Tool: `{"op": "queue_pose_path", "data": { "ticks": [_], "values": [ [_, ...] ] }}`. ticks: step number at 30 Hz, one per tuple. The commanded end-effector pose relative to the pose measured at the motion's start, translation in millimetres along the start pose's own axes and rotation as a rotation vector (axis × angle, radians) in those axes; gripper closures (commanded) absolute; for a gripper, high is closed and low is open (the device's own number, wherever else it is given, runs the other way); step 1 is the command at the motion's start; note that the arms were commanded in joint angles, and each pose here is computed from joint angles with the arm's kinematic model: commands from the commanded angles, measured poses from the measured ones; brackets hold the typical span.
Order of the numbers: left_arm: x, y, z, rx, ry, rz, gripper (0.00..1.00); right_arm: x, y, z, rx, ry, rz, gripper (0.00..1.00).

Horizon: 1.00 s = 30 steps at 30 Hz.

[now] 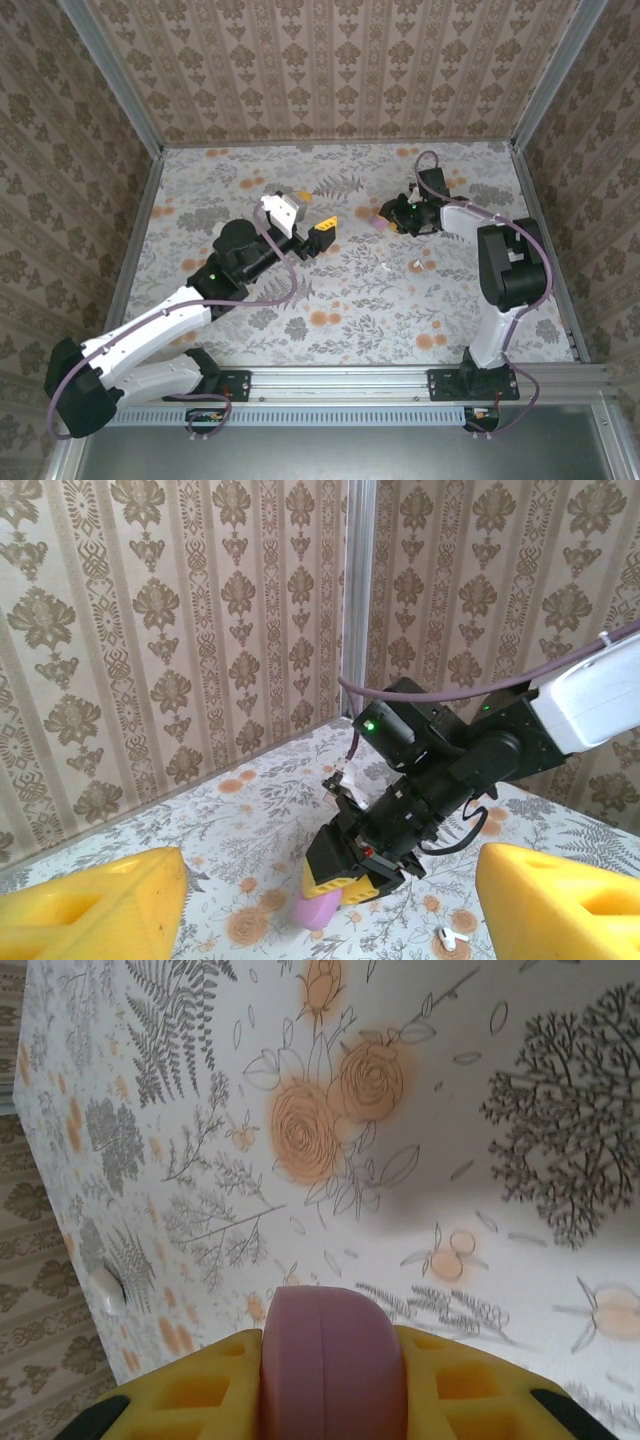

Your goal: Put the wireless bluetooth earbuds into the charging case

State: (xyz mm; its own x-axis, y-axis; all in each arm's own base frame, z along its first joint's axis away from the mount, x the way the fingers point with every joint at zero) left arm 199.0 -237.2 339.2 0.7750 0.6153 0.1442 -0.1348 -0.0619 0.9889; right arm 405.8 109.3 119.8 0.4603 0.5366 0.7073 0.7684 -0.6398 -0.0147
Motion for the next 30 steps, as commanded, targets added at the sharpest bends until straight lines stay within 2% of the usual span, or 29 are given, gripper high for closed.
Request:
{"op": "queue_pose_path", "data": {
  "ticks": [1,7,13,30],
  "values": [
    [2,3,-8,-0.006,0.03,0.023,0.23,1,11,9,-0.03,-0.006,-0.011,0.76],
    [3,0,-10,0.001,0.039,0.024,0.23,-11,13,26,-0.013,-0.026,-0.005,0.76],
    [4,1,-9,-0.004,0.042,0.022,0.23,-21,9,27,-0.008,-0.048,-0.017,0.75],
    [3,0,-3,-0.002,0.029,0.009,0.23,-36,2,16,-0.001,-0.077,-0.031,0.6]
  ]
}}
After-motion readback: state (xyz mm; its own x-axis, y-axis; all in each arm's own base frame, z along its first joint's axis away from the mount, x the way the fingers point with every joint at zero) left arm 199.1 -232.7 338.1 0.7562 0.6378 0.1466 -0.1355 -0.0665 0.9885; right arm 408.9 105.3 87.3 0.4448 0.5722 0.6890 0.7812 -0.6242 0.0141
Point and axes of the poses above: each hand's point on the last joint's axis, 136 mm out from that joint toward the fingers, its own z axis out along the fingers, its own x axis along the line the jaws close on, y = z × x, the point moved 7 cm from there along -z, back along the fingers, and after that the axes turned 10 degrees about z, right-handed, at the moved point
